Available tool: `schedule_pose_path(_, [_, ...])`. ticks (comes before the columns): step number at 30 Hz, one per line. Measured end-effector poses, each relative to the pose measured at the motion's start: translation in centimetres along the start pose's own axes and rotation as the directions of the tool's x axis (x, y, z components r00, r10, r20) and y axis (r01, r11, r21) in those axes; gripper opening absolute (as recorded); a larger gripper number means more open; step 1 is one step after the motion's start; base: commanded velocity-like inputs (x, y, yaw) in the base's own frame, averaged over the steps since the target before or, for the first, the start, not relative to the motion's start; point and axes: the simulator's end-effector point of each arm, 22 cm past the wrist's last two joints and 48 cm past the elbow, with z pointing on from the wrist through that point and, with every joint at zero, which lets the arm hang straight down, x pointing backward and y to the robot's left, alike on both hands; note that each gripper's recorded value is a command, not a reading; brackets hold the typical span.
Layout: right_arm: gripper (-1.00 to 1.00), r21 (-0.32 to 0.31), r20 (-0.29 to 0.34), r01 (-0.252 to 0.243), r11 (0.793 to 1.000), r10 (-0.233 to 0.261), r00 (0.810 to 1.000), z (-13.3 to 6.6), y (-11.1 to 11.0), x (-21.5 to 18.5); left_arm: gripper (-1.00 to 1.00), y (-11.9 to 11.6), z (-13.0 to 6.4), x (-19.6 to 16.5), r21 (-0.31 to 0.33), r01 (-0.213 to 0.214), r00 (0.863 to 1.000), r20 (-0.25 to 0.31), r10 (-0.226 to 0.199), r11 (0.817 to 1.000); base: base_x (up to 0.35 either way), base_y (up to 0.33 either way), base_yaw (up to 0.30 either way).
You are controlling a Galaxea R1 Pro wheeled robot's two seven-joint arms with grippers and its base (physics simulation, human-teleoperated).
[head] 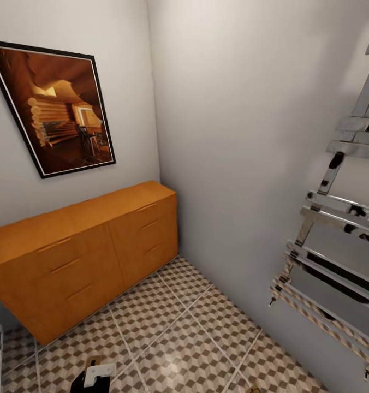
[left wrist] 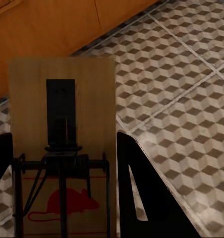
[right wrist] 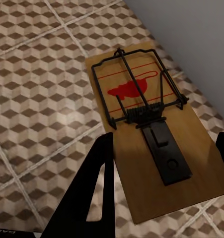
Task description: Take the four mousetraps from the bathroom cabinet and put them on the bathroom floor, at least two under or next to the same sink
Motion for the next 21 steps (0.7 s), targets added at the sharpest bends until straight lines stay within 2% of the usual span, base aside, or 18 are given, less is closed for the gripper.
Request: schedule_pose_path(21, [-1.00, 0.000, 0.000, -0.001, 1.000, 0.001, 1.000, -0.04, 0.05, 0.02, -1.00, 0.00, -0.04, -0.01, 0.000, 0.000, 1.000, 0.001, 0.000, 1.000, -0.021, -0.018, 0.251])
